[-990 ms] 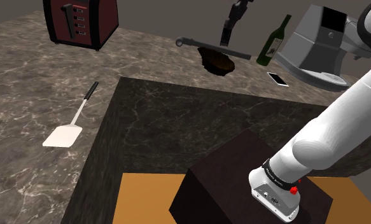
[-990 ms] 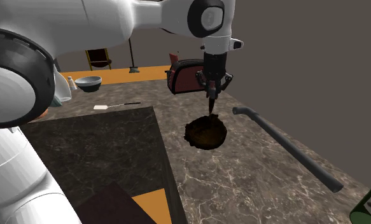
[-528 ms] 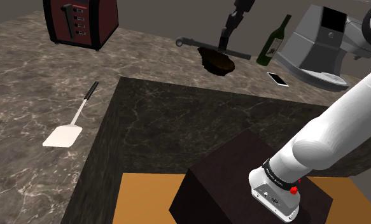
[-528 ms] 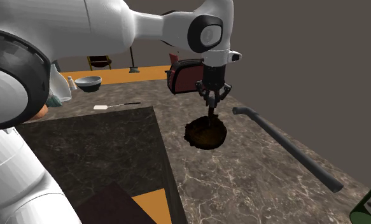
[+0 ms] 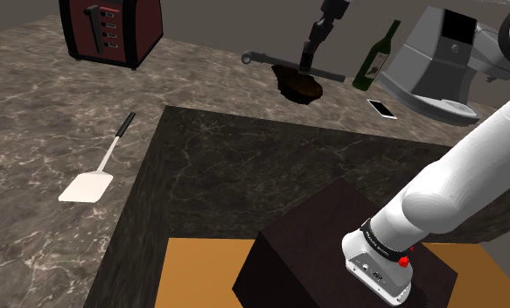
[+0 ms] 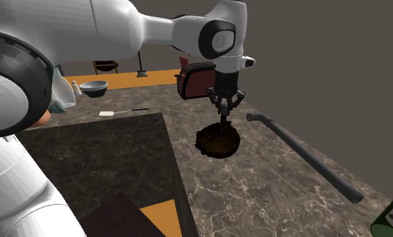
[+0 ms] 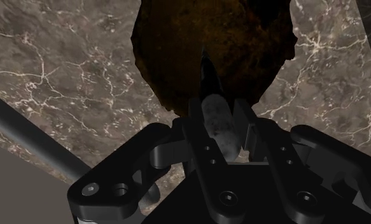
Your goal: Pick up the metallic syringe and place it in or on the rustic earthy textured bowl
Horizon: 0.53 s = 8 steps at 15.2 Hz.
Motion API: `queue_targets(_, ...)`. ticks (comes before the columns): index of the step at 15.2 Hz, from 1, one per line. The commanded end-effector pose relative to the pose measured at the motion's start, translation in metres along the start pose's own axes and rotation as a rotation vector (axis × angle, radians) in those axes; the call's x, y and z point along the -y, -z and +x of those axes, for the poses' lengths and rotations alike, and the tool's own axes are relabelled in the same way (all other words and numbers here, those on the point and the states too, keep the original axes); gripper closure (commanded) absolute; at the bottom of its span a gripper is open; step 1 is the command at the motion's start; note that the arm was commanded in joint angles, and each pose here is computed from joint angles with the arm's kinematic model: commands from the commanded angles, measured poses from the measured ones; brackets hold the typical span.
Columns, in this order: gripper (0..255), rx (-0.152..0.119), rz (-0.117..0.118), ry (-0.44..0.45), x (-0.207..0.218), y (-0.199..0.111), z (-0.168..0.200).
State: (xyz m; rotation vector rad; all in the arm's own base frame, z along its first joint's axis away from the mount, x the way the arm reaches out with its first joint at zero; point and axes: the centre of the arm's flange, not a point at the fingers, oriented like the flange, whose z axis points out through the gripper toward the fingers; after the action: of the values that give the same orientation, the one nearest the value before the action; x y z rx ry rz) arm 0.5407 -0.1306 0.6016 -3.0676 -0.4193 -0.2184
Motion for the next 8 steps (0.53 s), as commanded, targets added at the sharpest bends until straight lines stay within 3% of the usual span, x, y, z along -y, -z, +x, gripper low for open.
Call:
queue_targets(1, 0, 0.0, 0.0, 0.0, 0.0, 0.0, 0.0)
queue_targets(6, 0, 0.0, 0.0, 0.0, 0.0, 0.0, 0.0)
queue_targets(8, 0, 0.0, 0.0, 0.0, 0.0, 0.026, 0.0)
